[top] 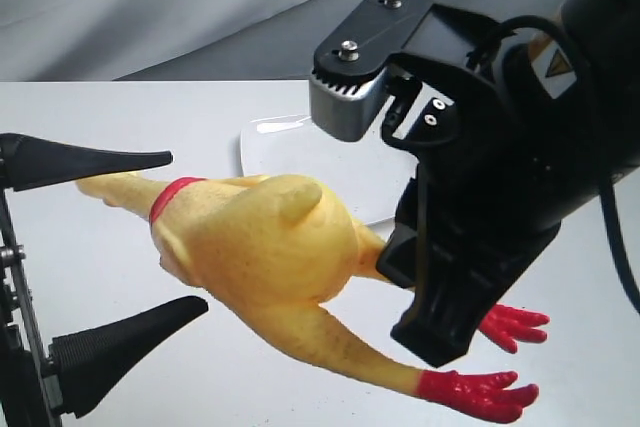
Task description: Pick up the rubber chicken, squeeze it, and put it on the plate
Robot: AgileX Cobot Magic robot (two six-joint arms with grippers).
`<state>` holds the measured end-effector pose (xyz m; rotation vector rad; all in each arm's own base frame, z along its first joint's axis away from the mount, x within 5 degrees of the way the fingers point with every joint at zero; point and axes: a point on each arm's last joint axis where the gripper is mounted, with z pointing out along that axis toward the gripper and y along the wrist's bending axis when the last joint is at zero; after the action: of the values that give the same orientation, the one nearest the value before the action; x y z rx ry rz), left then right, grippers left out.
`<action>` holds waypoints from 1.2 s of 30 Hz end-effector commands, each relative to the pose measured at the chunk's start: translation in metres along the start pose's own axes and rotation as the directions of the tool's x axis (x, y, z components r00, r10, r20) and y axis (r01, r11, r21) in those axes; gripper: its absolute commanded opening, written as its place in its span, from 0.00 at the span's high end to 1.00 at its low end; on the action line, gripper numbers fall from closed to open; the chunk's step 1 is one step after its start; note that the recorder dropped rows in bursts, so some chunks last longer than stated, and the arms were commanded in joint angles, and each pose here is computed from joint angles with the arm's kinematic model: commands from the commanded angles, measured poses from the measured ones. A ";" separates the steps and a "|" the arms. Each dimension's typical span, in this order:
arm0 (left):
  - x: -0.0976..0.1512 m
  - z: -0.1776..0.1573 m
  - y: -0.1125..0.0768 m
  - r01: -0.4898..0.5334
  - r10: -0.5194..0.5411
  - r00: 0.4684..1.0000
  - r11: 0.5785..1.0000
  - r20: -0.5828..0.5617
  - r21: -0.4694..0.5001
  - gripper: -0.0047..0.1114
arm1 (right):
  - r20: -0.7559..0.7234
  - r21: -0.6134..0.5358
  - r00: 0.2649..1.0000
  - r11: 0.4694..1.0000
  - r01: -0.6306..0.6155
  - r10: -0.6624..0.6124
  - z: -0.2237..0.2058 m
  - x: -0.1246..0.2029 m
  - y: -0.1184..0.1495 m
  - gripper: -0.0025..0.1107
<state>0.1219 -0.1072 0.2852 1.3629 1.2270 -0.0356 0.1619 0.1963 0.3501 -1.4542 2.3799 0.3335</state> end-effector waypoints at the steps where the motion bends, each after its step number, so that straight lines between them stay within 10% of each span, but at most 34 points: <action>1: 0.000 0.000 0.000 0.003 -0.003 1.000 1.000 -0.004 0.000 0.40 | 0.025 0.005 1.000 1.000 -0.011 0.010 -0.002 -0.001 -0.002 0.98; 17: 0.010 0.018 -0.010 0.015 -0.011 0.999 0.993 -0.036 0.118 0.35 | 0.058 -0.071 0.998 0.997 -0.007 0.011 -0.003 -0.004 0.005 0.98; 25: 0.005 0.013 -0.008 -0.034 0.035 0.999 0.994 -0.010 0.101 0.96 | 0.057 -0.063 0.998 0.998 0.003 0.001 -0.003 -0.004 0.005 0.98; 36: 0.002 0.008 -0.006 -0.029 0.028 1.000 0.997 0.002 0.076 0.79 | 0.057 -0.063 0.998 0.998 0.009 -0.006 -0.003 -0.004 0.005 0.98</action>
<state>0.1226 -0.1125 0.2777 1.4652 1.1928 -0.0434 0.1580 0.2015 0.3512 -1.4681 2.3593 0.4355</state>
